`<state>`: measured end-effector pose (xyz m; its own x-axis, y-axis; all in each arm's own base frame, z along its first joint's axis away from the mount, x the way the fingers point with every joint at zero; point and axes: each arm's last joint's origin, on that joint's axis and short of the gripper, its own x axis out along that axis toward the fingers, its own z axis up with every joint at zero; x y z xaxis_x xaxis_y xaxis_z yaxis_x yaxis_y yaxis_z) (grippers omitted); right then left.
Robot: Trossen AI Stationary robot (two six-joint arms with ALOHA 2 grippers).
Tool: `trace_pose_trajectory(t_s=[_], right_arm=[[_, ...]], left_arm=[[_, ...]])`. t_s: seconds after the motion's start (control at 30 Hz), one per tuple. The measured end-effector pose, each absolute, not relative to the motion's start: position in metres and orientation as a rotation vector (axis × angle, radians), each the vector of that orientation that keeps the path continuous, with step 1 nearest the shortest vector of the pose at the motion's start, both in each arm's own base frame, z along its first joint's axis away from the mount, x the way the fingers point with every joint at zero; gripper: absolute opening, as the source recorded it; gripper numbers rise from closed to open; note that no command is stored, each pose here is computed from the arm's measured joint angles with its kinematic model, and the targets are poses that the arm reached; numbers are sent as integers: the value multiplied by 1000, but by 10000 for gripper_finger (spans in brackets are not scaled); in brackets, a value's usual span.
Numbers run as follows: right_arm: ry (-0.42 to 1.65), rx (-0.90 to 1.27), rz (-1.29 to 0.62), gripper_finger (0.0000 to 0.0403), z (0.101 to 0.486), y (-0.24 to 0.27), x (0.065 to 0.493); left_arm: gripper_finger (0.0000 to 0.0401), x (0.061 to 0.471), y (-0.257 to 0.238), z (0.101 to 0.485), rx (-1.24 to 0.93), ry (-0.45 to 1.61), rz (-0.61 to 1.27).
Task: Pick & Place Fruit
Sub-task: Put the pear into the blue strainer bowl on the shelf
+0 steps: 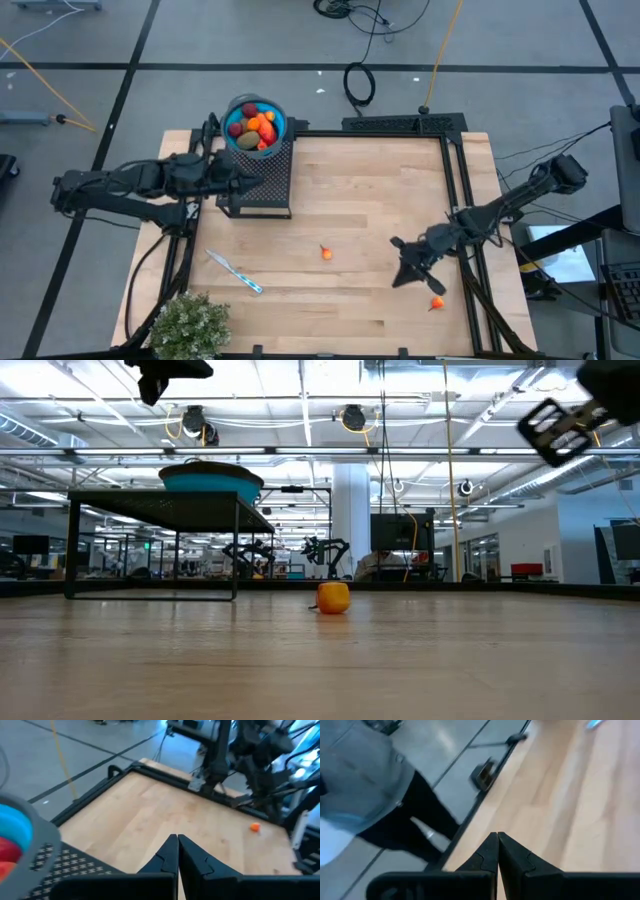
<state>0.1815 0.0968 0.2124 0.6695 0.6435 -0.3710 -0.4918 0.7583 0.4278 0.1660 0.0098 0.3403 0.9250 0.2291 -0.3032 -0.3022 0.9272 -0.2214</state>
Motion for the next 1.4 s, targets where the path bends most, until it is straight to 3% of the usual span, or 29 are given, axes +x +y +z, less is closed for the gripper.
trace_pose_trajectory(t_s=[0.37,0.87,1.23,1.4], right_arm=[[745,392,794,0,208,134,150],[1109,137,711,0,251,167,132],[1382,-17,716,1,222,194,140],[1473,-11,627,23,210,193,144]], left_arm=[[7,155,-5,312,-254,202,171],[4,146,-14,298,-223,147,154],[3,129,-19,295,-235,103,97],[6,125,-20,298,-239,85,76]])
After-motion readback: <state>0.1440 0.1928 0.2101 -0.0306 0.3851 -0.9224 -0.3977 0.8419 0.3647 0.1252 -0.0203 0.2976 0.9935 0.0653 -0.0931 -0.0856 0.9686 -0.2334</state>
